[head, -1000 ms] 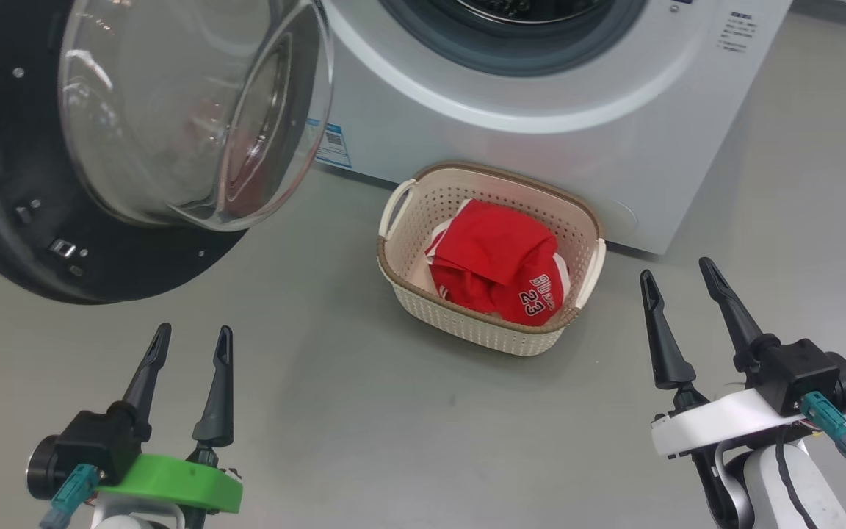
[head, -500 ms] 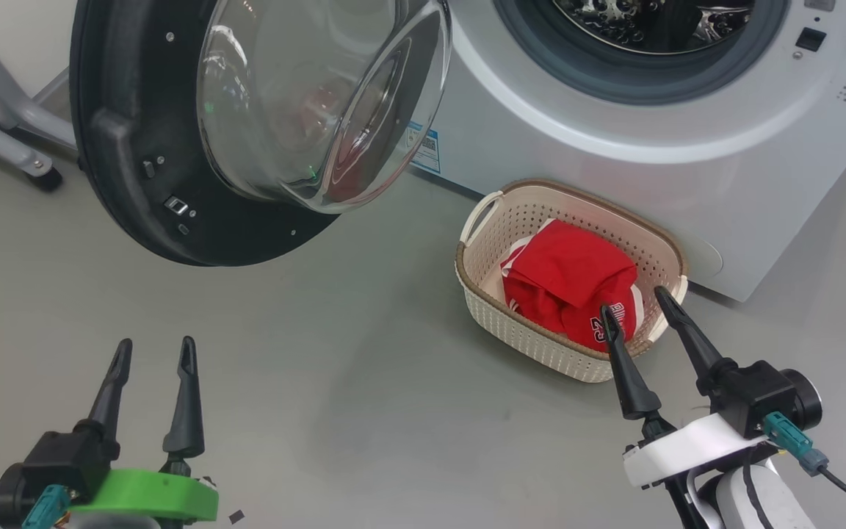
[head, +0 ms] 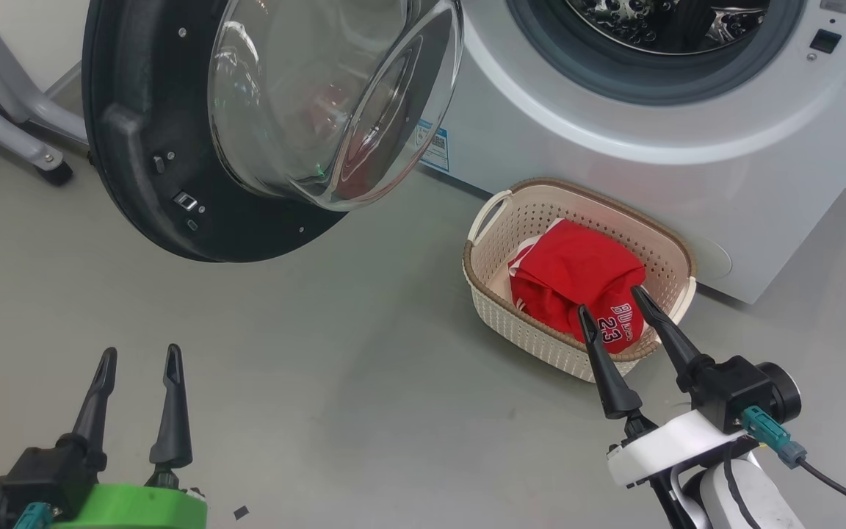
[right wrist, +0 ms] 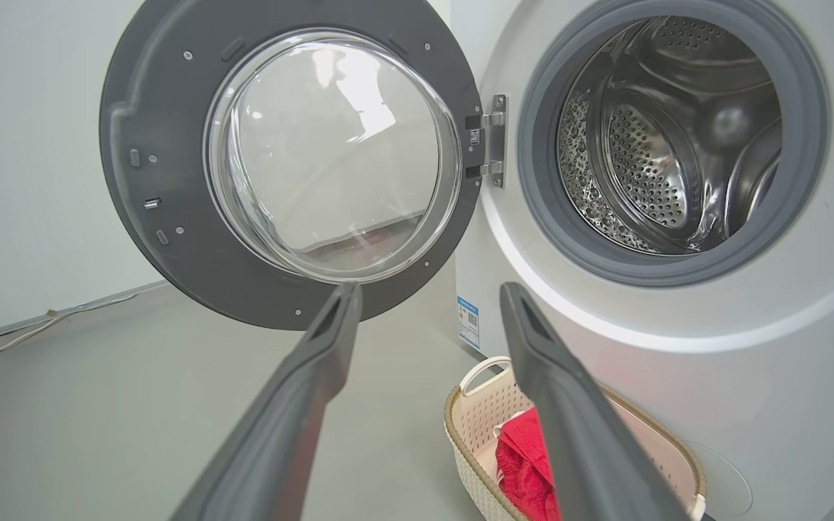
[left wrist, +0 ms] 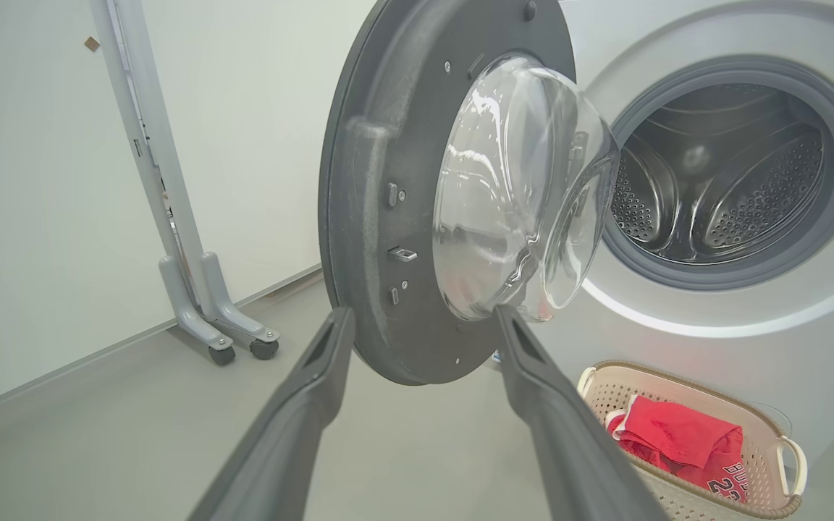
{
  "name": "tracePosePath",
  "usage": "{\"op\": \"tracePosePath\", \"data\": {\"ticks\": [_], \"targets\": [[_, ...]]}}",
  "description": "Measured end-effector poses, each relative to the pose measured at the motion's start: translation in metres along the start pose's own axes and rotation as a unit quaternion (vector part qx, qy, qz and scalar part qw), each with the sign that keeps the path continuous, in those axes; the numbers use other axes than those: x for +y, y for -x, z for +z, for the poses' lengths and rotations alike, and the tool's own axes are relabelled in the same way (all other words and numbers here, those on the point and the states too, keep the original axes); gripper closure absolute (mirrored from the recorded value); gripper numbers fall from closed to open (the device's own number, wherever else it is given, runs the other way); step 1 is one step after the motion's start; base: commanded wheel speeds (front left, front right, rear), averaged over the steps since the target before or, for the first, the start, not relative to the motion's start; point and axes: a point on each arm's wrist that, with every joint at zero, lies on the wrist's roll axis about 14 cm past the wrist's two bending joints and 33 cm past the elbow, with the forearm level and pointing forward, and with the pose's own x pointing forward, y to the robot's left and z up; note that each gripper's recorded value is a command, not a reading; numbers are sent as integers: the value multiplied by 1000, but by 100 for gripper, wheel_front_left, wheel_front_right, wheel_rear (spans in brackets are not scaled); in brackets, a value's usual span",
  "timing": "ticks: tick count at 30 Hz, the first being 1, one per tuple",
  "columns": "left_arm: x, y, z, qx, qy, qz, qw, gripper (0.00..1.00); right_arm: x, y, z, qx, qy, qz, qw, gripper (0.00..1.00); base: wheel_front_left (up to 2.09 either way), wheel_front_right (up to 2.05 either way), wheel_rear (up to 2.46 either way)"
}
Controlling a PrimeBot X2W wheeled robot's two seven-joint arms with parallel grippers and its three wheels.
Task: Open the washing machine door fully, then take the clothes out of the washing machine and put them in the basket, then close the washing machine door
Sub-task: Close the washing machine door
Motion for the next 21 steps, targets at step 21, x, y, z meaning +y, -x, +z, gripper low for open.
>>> {"op": "tracePosePath", "data": {"ticks": [21], "targets": [[-2, 3, 1, -1, 1, -3, 1000, 0, -3, -2, 3, -3, -1, -2, 1000, 0, 0, 0, 0]]}}
